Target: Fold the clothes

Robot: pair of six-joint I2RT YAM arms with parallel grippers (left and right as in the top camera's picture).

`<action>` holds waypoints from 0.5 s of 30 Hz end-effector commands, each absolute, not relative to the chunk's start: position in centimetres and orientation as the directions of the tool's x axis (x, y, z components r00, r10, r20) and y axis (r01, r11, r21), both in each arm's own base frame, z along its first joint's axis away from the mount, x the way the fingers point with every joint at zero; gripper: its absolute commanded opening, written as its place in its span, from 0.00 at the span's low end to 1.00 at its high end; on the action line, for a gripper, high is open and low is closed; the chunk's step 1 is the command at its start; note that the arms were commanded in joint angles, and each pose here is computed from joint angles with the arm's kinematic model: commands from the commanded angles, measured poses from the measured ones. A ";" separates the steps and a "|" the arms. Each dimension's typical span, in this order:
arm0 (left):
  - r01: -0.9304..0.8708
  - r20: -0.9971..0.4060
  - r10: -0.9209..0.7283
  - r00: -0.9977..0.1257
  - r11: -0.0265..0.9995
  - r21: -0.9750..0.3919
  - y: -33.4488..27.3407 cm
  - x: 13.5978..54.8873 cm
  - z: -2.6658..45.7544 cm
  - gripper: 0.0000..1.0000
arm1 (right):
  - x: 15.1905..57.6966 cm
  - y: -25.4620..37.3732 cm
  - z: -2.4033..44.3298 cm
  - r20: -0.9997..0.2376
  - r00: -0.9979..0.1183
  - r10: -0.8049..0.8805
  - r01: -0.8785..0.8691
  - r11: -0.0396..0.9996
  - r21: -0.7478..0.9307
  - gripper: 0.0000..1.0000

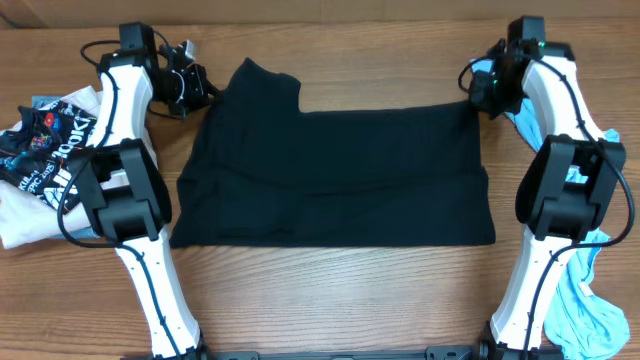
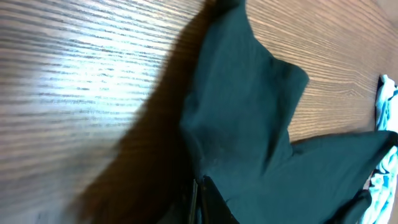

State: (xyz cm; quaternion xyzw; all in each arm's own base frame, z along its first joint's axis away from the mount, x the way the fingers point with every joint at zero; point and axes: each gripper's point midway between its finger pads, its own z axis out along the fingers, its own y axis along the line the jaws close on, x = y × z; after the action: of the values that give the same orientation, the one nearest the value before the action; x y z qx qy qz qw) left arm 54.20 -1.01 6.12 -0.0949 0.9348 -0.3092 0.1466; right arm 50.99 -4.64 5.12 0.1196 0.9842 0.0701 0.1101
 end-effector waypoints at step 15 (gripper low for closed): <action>-0.162 -0.119 -0.220 -0.968 0.913 -0.375 1.5 45.8 14.4 0.04 | 42.1 -4.4 13.2 0.046 -0.962 0.269 0.272 0.957 0.101 0.05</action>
State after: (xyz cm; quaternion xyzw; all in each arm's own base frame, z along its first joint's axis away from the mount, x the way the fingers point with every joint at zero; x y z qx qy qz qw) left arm 47.02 0.22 13.17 -0.1117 0.9633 -0.2307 0.0804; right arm 42.57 -4.08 9.48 0.1345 0.9880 0.0589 -0.0471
